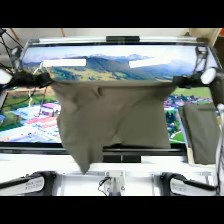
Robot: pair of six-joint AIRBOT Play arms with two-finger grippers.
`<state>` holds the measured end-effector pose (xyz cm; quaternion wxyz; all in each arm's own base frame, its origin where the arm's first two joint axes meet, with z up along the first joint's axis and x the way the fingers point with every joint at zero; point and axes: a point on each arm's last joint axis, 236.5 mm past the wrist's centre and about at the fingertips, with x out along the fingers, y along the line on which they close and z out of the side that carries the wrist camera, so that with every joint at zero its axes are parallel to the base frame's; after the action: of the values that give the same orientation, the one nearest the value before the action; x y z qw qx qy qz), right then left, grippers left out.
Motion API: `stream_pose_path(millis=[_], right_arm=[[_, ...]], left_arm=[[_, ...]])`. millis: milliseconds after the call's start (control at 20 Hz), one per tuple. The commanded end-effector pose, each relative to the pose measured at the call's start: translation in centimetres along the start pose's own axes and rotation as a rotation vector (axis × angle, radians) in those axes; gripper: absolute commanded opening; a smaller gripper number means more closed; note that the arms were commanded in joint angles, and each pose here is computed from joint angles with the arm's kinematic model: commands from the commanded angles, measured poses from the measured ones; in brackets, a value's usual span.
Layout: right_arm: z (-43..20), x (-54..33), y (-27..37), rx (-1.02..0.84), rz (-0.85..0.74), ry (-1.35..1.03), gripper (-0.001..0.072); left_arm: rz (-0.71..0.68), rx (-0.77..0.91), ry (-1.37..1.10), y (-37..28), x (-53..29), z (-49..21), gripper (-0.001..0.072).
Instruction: Fold the shirts.
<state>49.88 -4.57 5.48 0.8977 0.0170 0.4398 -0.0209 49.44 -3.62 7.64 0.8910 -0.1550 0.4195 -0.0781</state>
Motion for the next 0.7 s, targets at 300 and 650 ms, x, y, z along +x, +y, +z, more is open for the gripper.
stream_pose_path(millis=[300,650], right_arm=[[1.7,11.9,3.4,0.231,0.153,-0.002,0.0062],[-8.0,8.1,4.1,0.097,0.151,0.42,0.0062]], left_arm=[[0.011,-0.035,0.054,2.4,13.5,0.6,0.0046],[-0.042,-0.062,0.547,3.0,8.8,-10.1,0.0045]])
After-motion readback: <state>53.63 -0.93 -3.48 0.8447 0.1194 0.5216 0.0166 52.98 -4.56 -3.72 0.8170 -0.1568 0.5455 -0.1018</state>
